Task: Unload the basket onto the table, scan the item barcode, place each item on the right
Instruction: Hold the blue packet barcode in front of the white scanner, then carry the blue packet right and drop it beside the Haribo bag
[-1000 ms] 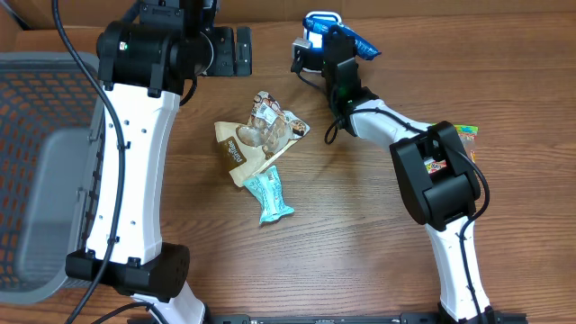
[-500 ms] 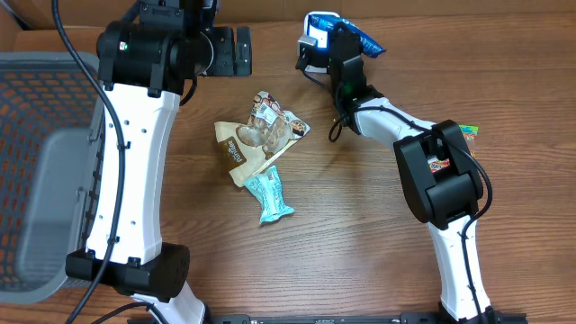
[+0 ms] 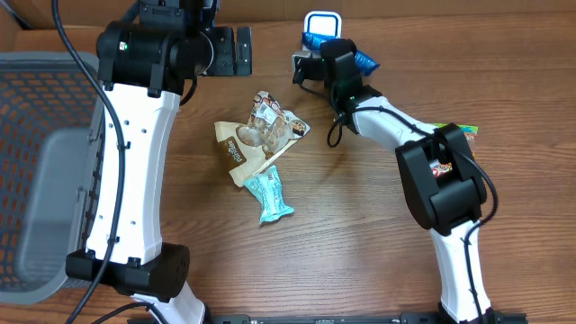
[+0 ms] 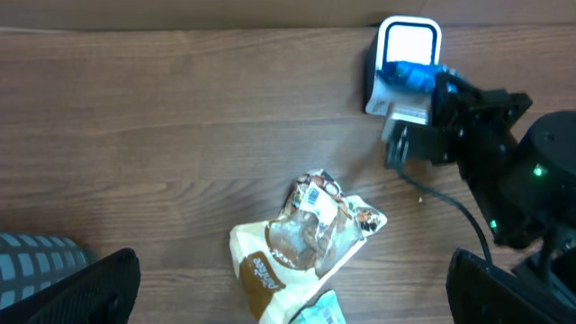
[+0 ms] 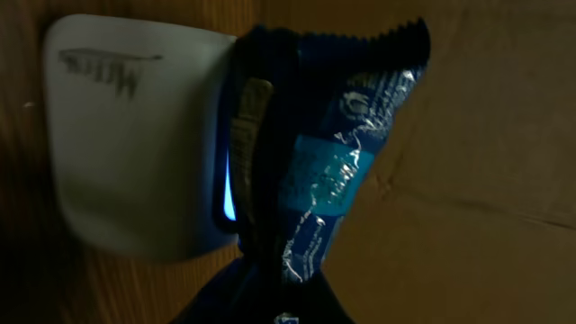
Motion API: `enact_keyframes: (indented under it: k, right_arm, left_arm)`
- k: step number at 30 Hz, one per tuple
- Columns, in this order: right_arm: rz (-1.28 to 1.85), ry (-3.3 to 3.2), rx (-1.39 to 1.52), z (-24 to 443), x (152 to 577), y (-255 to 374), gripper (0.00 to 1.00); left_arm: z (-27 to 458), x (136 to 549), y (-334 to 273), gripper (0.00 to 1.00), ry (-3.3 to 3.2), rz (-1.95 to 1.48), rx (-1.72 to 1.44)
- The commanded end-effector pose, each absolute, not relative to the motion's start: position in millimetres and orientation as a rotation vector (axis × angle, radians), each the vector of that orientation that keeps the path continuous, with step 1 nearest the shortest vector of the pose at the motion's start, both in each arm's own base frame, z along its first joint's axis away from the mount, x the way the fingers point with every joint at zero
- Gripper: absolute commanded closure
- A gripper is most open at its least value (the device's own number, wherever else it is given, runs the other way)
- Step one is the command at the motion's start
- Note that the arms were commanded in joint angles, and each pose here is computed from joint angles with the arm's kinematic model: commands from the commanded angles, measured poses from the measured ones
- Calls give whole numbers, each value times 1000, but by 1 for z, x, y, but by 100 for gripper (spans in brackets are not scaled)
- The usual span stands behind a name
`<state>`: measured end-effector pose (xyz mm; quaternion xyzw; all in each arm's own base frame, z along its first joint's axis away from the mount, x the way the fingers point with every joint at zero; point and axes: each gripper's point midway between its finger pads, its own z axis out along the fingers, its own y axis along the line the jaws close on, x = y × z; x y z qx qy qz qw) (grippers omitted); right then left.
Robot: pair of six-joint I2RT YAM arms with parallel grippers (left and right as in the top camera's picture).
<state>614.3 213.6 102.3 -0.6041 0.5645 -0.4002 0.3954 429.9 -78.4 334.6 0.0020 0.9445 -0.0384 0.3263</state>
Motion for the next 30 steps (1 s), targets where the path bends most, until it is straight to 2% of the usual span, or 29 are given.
enact_keyframes:
  k: [1,5,10,14,19,23,26,30]
  right_arm:
    - [-983,1393,-1499,208,586,217,96]
    - [-815,1408,-1532,252,547,220,96]
    - [-520,1492,-1521,276,494,231,96]
    - [-207,1885,-1147,267,468,222,96]
    - [89,2409,-503,222,431,192,96]
    - [72,2693,-219,190,391,155,96]
    - [30,2797,-34,181,380,121,96]
    - [-9,2834,407,173,379,50,96]
  left_arm:
    - [330,433,-76,0,2483,-90,-14]
    - [330,433,-76,0,2484,-89,-13]
    - [330,433,-76,0,2483,-89,-13]
    - [330,433,-76,0,2483,-90,-14]
    - [330,433,-76,0,2483,-90,-14]
    - [330,433,-76,0,2483,-90,-14]
    - [330,433,-76,0,2483,-90,-14]
    - [330,433,-76,0,2483,-89,-13]
